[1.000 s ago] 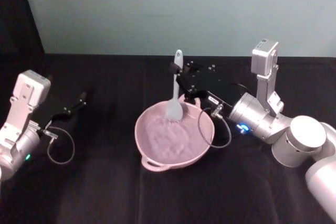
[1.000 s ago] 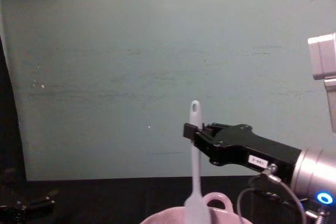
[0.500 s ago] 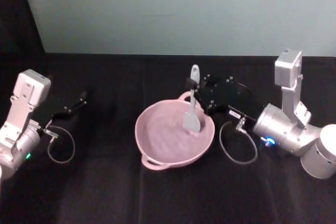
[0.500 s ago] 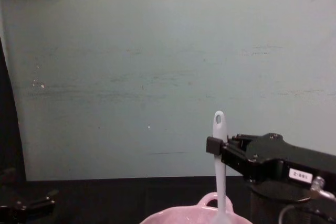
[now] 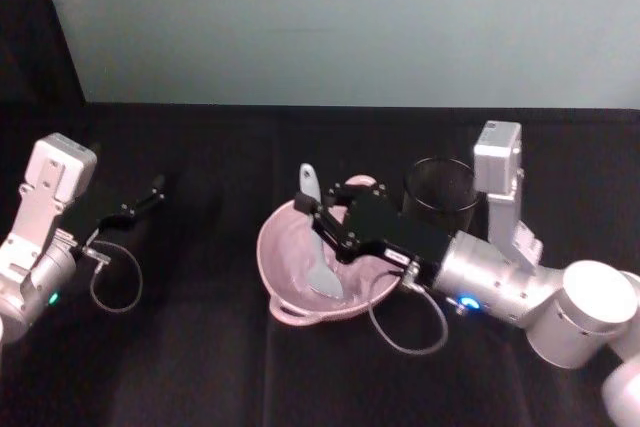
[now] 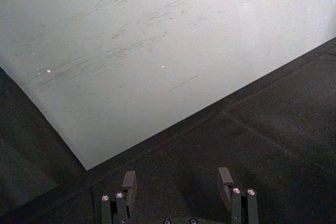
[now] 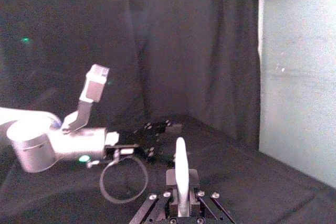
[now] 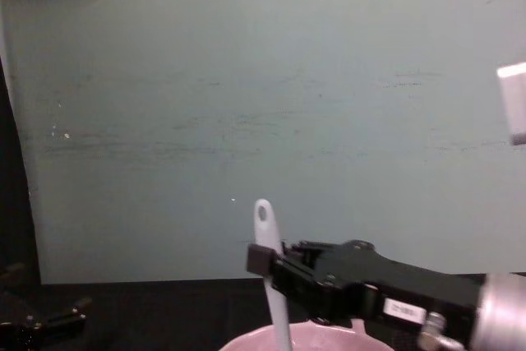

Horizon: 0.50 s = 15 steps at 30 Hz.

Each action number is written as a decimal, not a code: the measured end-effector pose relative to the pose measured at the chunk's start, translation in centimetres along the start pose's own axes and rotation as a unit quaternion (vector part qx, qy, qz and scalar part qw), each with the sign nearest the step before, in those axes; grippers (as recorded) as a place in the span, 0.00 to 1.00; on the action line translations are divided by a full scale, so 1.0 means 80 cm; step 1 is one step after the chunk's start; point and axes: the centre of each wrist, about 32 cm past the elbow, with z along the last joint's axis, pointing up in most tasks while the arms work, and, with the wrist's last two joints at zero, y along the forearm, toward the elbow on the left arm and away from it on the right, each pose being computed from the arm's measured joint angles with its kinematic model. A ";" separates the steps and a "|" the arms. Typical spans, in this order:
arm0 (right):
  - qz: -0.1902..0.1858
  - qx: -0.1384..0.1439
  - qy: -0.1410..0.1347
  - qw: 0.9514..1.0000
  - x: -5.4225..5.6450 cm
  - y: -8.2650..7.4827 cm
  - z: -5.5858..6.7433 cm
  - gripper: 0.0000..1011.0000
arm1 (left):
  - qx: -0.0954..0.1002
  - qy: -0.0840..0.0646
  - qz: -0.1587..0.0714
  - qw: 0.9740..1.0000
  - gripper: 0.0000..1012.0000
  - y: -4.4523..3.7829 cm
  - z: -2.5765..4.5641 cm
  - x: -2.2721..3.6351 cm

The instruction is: Use the one hand to pick up the spoon and stir the clear water in the bowl.

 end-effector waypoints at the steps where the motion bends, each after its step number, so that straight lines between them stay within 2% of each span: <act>1: -0.002 0.003 -0.001 1.000 0.001 0.004 -0.001 0.12 | 0.000 0.000 0.000 1.000 1.00 0.000 0.0000 0.0000; 4: -0.021 0.021 -0.012 0.999 0.007 0.021 -0.008 0.11 | 0.000 0.000 0.000 1.000 1.00 0.000 0.0000 0.0000; 7: -0.040 0.030 -0.021 0.999 0.014 0.029 -0.012 0.11 | 0.000 0.000 0.000 1.000 1.00 0.000 0.0000 0.0000; 8: -0.053 0.036 -0.028 0.998 0.020 0.032 -0.013 0.11 | 0.000 0.000 0.000 1.000 1.00 0.000 0.0000 0.0000; 15: -0.106 0.051 -0.061 0.991 0.045 0.027 -0.014 0.11 | 0.000 0.000 0.000 1.000 1.00 0.000 0.0000 0.0000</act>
